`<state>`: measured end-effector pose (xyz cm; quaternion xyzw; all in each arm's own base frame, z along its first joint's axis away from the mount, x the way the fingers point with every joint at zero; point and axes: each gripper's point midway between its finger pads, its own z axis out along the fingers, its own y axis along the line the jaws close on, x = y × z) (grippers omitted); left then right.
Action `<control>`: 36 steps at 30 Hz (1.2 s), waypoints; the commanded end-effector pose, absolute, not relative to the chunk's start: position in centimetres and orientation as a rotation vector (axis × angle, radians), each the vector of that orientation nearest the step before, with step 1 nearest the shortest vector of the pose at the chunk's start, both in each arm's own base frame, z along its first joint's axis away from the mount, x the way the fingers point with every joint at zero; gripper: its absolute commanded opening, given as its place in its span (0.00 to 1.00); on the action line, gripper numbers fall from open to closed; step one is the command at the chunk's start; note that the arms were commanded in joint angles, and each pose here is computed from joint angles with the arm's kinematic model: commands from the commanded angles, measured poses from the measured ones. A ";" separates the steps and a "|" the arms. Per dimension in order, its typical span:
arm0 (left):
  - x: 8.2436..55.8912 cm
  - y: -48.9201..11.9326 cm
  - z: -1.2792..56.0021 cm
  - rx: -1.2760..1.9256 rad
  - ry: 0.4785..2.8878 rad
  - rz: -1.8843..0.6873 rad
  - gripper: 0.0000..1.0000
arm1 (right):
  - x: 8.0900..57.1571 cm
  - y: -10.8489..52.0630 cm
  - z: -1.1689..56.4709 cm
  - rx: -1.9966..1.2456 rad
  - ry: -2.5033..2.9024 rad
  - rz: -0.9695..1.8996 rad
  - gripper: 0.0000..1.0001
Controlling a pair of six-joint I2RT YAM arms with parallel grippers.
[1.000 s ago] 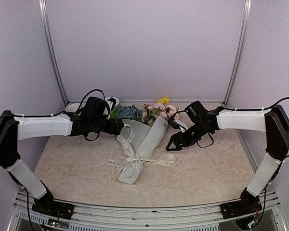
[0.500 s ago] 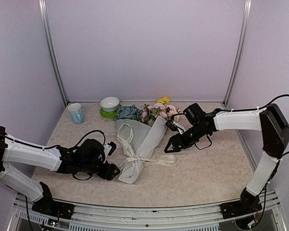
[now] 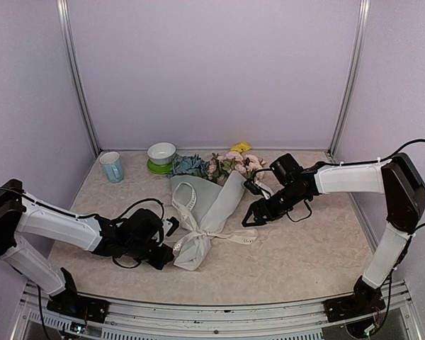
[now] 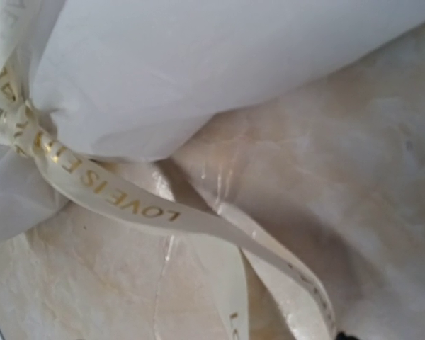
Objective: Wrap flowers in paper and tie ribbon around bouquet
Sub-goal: Reset both arms
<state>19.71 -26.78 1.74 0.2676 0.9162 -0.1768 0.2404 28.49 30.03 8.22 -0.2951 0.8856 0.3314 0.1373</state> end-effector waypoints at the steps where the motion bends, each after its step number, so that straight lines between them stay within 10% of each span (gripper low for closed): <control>1: 17.3 -25.0 2.2 0.410 2.716 -0.555 0.00 | 29.2 30.6 10.0 -0.878 2.491 0.963 0.73; 20: 5.7 -15.6 -2.6 -0.077 3.161 -0.221 0.00 | 26.8 33.0 6.6 -0.981 2.480 0.986 0.75; 24: 11.2 -19.3 3.6 0.052 2.803 -0.223 0.80 | 26.9 33.9 4.8 -0.998 2.506 0.928 0.77; 26: 13.1 -24.0 9.2 0.277 2.556 -0.391 0.98 | 26.5 34.8 4.3 -1.019 2.495 0.958 0.77; 36: 30.2 -24.3 16.3 0.041 2.152 -0.759 0.90 | 25.8 35.9 1.5 -0.993 2.536 0.866 0.54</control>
